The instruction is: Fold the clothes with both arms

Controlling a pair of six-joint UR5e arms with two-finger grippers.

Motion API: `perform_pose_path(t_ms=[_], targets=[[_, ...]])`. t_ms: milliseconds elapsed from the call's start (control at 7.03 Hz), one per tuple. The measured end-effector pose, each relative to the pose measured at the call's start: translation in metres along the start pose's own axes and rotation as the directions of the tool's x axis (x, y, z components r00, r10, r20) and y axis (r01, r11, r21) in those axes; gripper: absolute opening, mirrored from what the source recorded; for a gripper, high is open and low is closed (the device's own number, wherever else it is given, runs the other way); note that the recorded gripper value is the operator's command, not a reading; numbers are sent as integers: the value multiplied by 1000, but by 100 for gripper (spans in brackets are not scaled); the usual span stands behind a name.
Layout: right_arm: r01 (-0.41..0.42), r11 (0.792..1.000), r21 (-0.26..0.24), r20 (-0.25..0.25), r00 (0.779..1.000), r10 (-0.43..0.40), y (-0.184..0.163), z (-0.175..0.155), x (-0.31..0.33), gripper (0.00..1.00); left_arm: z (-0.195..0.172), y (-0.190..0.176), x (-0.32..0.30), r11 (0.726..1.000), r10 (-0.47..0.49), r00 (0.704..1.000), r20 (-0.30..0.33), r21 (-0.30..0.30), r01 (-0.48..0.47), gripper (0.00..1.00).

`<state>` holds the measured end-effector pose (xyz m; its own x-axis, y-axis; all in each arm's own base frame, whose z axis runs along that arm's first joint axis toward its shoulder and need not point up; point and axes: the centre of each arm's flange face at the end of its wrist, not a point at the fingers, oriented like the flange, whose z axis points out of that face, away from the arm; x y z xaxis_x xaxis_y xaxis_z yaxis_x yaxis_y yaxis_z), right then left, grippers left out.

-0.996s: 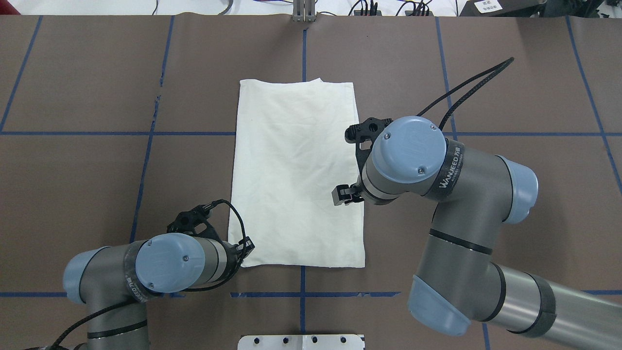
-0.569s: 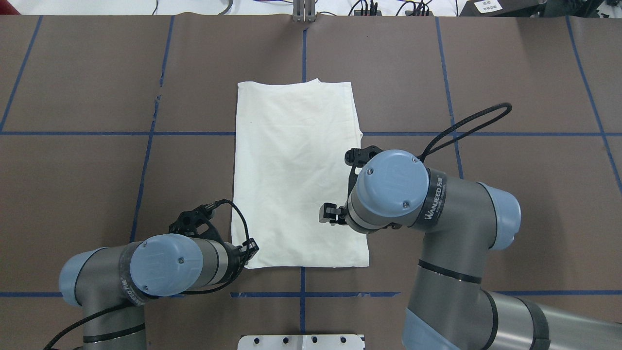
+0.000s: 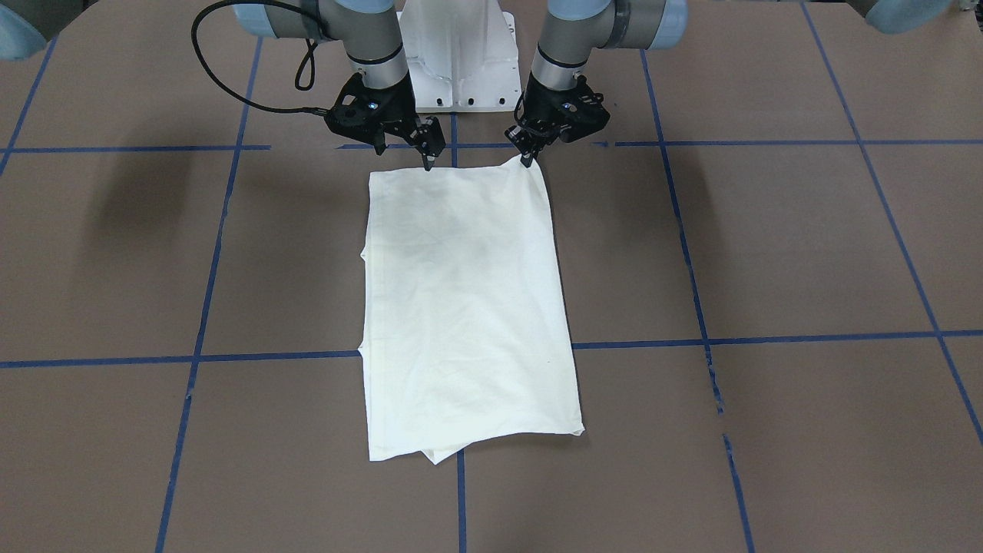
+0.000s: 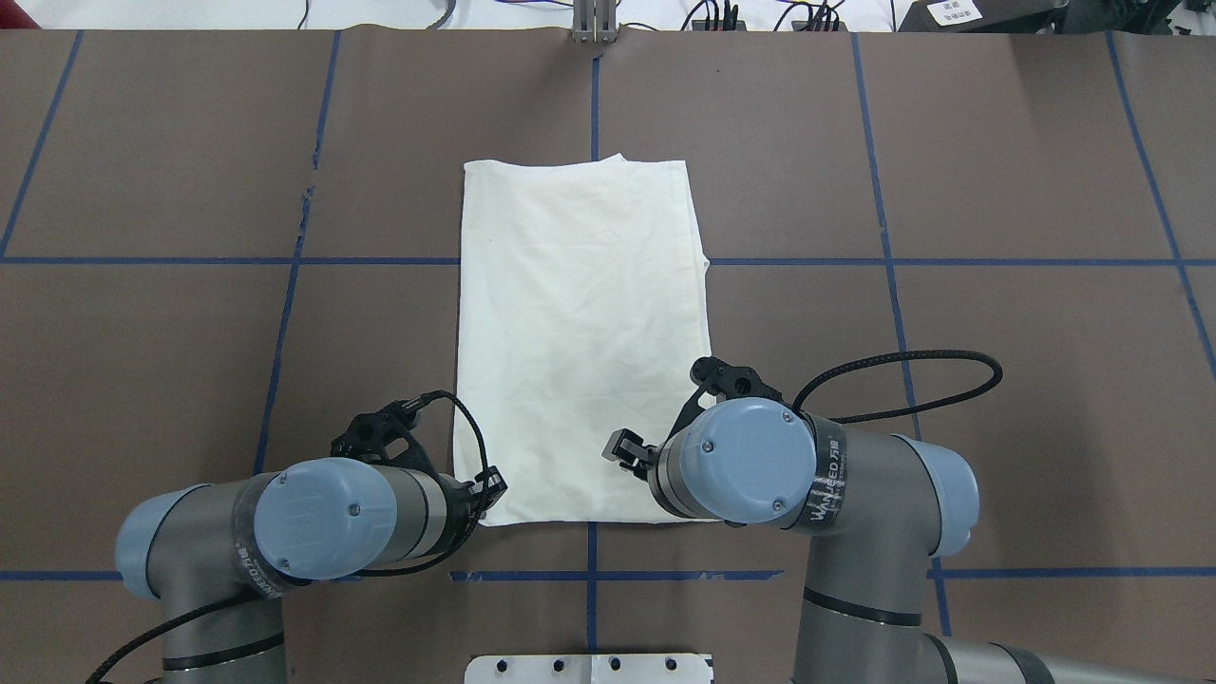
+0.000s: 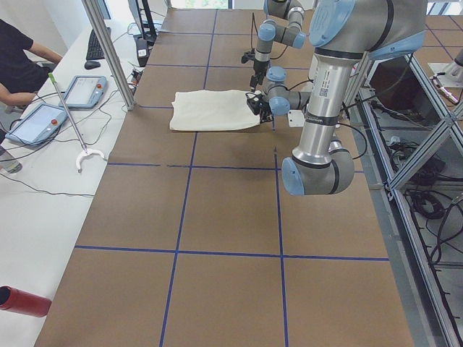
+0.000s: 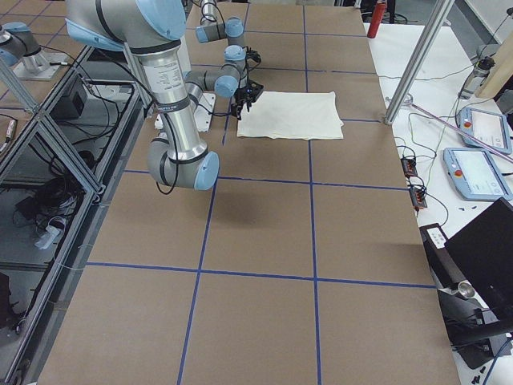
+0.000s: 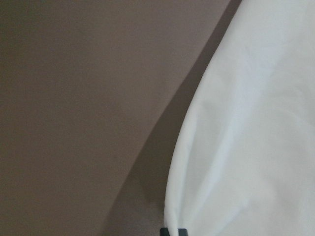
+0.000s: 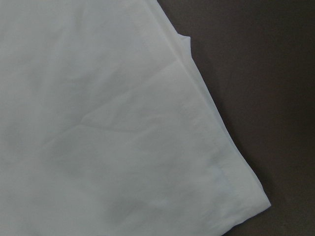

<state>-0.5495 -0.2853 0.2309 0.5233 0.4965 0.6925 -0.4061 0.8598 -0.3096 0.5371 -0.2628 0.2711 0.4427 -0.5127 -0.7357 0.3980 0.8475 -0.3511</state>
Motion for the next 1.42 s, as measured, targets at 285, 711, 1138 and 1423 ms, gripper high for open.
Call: perform_pose_path(t_ms=[285, 711, 1138, 1423], targets=[[-72, 997, 25, -19, 997, 73, 5, 23, 5, 100, 0, 1, 2, 1000, 0, 1000, -2, -1, 0, 0], [-87, 995, 44, -51, 995, 90, 9, 43, 10, 100, 1, 1, 2, 1000, 0, 1000, -1, 0, 0, 0], [-87, 995, 49, -62, 994, 90, 9, 50, 10, 100, 2, 0, 1, 1000, 0, 1000, -1, 0, 0, 0], [-87, 995, 52, -70, 993, 91, 8, 55, 11, 100, 2, 0, 1, 1000, 0, 1000, 0, 0, 0, 0]])
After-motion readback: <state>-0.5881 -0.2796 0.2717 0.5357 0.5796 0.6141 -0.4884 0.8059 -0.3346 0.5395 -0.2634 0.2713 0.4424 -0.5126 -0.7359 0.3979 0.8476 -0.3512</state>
